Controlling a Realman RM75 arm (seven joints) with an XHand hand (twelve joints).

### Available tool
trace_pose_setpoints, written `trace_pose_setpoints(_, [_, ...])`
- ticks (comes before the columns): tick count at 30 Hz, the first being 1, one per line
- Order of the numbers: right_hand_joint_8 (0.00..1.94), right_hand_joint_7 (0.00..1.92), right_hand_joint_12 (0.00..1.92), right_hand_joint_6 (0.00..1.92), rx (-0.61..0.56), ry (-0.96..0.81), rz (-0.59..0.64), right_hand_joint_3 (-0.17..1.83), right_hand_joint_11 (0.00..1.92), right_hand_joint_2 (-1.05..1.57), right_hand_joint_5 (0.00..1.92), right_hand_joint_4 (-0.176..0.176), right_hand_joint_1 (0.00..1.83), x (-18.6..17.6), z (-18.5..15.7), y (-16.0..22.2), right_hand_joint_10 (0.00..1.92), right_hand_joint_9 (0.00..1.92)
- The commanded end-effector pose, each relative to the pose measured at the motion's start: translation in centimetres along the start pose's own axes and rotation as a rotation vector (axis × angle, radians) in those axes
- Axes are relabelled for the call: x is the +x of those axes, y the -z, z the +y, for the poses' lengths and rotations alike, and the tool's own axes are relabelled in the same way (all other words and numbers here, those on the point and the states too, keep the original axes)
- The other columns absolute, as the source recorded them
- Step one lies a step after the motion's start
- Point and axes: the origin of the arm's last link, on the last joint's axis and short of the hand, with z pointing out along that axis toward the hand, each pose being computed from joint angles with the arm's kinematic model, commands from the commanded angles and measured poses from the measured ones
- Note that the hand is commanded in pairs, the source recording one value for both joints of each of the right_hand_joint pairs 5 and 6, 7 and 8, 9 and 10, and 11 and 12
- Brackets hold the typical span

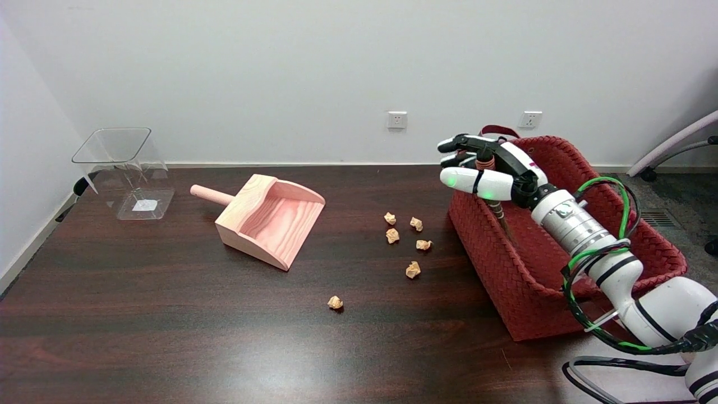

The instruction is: Pick up the broom.

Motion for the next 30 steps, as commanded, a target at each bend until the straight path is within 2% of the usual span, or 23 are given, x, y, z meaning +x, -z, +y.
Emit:
trace_pose_setpoints(1, [1.58, 1.58, 1.07, 1.07, -0.001, 0.009, 0.012, -0.17, 1.07, 0.85, 1.07, 0.000, 0.88, 0.3, -0.2, -0.1, 1.07, 1.07])
trace_pose_setpoints(2, [1.70, 1.70, 1.26, 1.26, 0.000, 0.009, 0.015, -0.17, 1.26, 0.88, 1.26, 0.000, 0.88, 0.4, -0.2, 0.0, 1.26, 1.26])
trace_pose_setpoints(3, [1.68, 1.68, 1.20, 1.20, 0.000, 0.008, 0.017, -0.17, 1.20, 0.87, 1.20, 0.000, 0.87, 0.5, -0.2, 0.0, 1.20, 1.20])
trace_pose_setpoints(4, [1.80, 1.80, 1.41, 1.41, -0.002, 0.009, 0.018, -0.17, 1.41, 0.89, 1.41, 0.000, 0.86, 0.5, -0.2, 0.0, 1.41, 1.41])
trace_pose_setpoints(5, [1.83, 1.83, 1.46, 1.46, -0.003, 0.009, 0.021, -0.17, 1.46, 0.90, 1.46, 0.000, 0.86, 0.6, -0.1, 0.1, 1.46, 1.46])
trace_pose_setpoints(14, [1.92, 1.92, 1.68, 1.68, -0.001, 0.013, 0.039, -0.17, 1.68, 0.95, 1.68, 0.000, 0.81, 1.0, -0.3, 0.4, 1.68, 1.68])
trace_pose_setpoints(17, [1.92, 1.92, 1.88, 1.88, 0.005, 0.017, 0.046, -0.17, 1.88, 0.96, 1.88, 0.000, 0.79, 1.3, -0.5, 0.5, 1.88, 1.88])
trace_pose_setpoints(20, [1.92, 1.92, 1.92, 1.92, 0.010, 0.021, 0.057, -0.17, 1.92, 0.92, 1.92, 0.000, 0.86, 1.6, -0.7, 0.7, 1.92, 1.92])
trace_pose_setpoints(22, [1.92, 1.92, 1.92, 1.92, 0.011, 0.023, 0.063, -0.07, 1.92, 0.93, 1.92, 0.000, 0.94, 1.8, -0.8, 0.8, 1.92, 1.92])
trace_pose_setpoints(26, [1.92, 1.92, 1.92, 1.92, 0.018, 0.029, 0.073, 0.37, 1.92, 1.11, 1.92, 0.000, 0.98, 2.2, -1.0, 0.9, 1.92, 1.92])
trace_pose_setpoints(30, [1.92, 1.92, 1.92, 1.92, 0.020, 0.030, 0.079, 0.50, 1.92, 1.32, 1.92, 0.000, 0.96, 2.4, -1.1, 0.9, 1.92, 1.92])
